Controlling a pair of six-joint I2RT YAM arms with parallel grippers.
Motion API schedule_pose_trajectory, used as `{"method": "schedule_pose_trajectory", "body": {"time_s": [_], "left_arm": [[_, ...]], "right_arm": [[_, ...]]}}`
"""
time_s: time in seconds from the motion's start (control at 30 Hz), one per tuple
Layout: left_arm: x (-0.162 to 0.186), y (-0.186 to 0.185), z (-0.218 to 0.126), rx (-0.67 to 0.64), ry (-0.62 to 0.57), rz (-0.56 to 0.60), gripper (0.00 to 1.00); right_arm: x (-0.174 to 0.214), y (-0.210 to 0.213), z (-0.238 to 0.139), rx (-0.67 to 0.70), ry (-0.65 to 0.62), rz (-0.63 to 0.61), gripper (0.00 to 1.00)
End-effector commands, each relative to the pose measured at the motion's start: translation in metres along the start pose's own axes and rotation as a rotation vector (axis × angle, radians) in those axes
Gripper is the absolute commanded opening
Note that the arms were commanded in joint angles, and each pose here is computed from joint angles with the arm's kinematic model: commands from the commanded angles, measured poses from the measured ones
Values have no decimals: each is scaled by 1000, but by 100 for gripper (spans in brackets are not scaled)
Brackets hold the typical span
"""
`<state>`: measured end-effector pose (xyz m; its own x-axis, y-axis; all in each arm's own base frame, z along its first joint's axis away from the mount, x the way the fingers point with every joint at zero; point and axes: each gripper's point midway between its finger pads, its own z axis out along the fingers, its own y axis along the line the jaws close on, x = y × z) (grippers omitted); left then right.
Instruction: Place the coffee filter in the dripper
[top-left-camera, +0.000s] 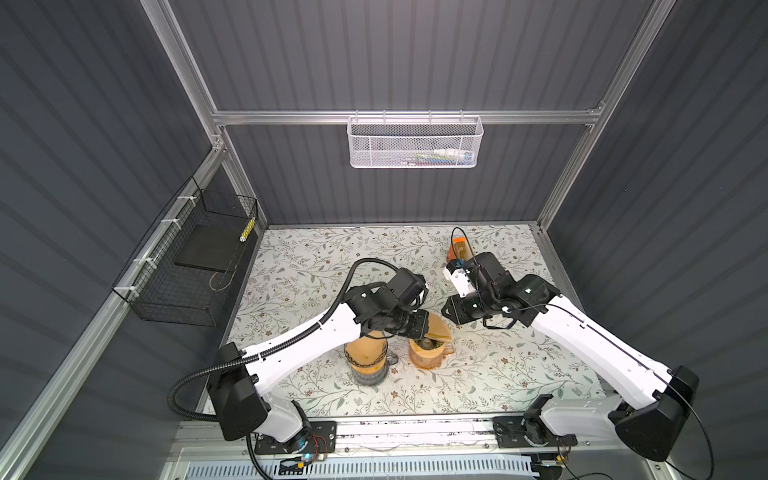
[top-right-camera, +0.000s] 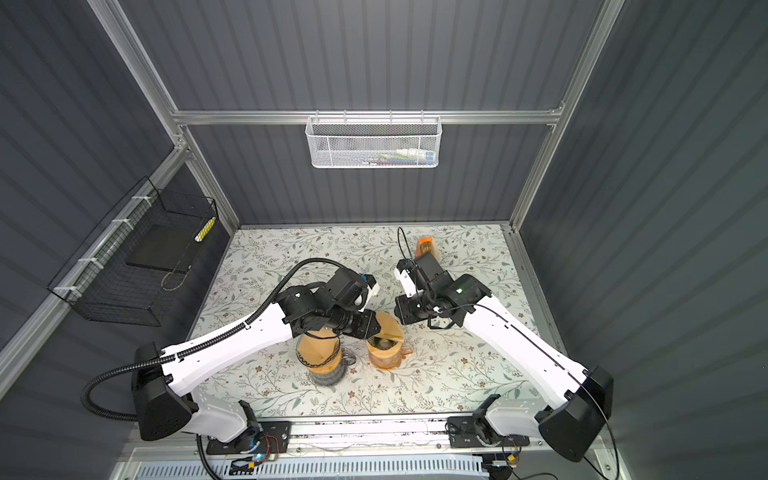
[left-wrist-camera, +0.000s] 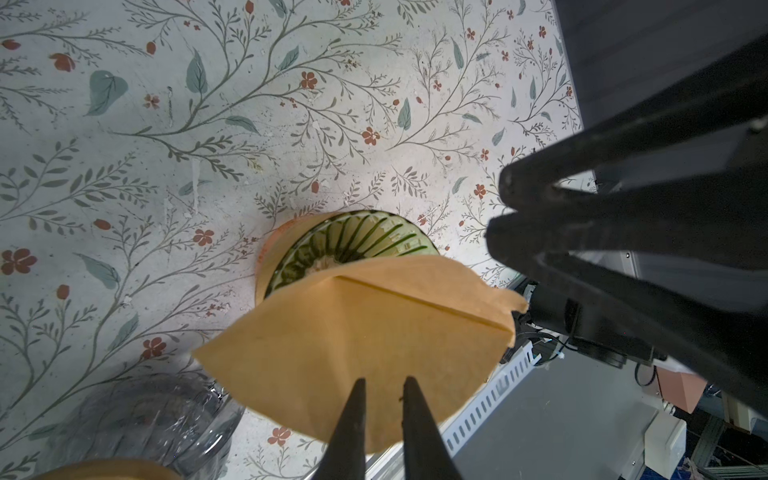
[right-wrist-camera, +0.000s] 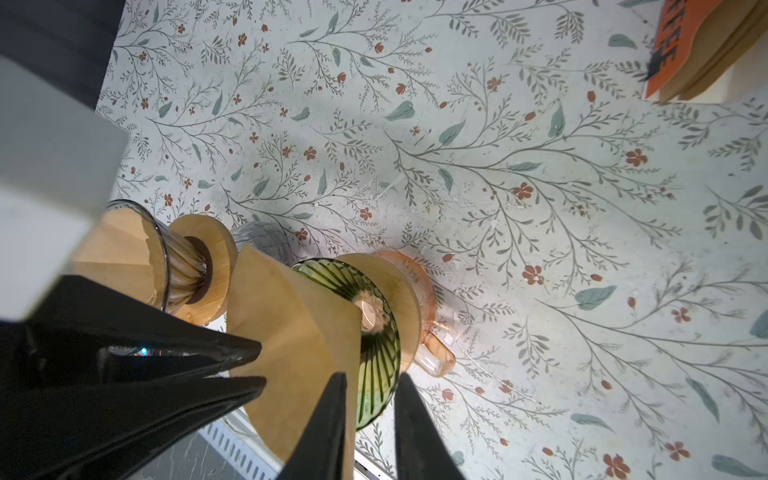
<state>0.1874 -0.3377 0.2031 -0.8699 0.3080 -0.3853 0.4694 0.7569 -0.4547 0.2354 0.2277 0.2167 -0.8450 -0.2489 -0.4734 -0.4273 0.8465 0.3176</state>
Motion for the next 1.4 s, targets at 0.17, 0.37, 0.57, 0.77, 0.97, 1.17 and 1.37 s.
{"method": "schedule_pose_trajectory", "body": {"time_s": [0.17, 0.37, 0.57, 0.77, 0.97, 1.17, 1.37], "left_arm": [[-1, -2, -8, 4, -25, -6, 18], [-3, -2, -11, 0, -37, -3, 18], [-3, -1, -12, -6, -41, -3, 18], [2, 3, -9, -13, -28, -6, 18], [6, 7, -4, -20, -16, -12, 19], [9, 11, 1, -33, -4, -14, 18], [10, 13, 3, -43, -1, -13, 18]], "right_arm": [[8, 10, 5, -1, 44, -68, 26], [8, 11, 7, 26, 50, -101, 29], [8, 10, 11, 44, 57, -109, 17], [11, 7, 16, 63, 71, -104, 10], [13, 4, 20, 90, 78, -106, 6], [19, 4, 26, 109, 94, -110, 5], [22, 4, 32, 127, 101, -113, 5]]}}
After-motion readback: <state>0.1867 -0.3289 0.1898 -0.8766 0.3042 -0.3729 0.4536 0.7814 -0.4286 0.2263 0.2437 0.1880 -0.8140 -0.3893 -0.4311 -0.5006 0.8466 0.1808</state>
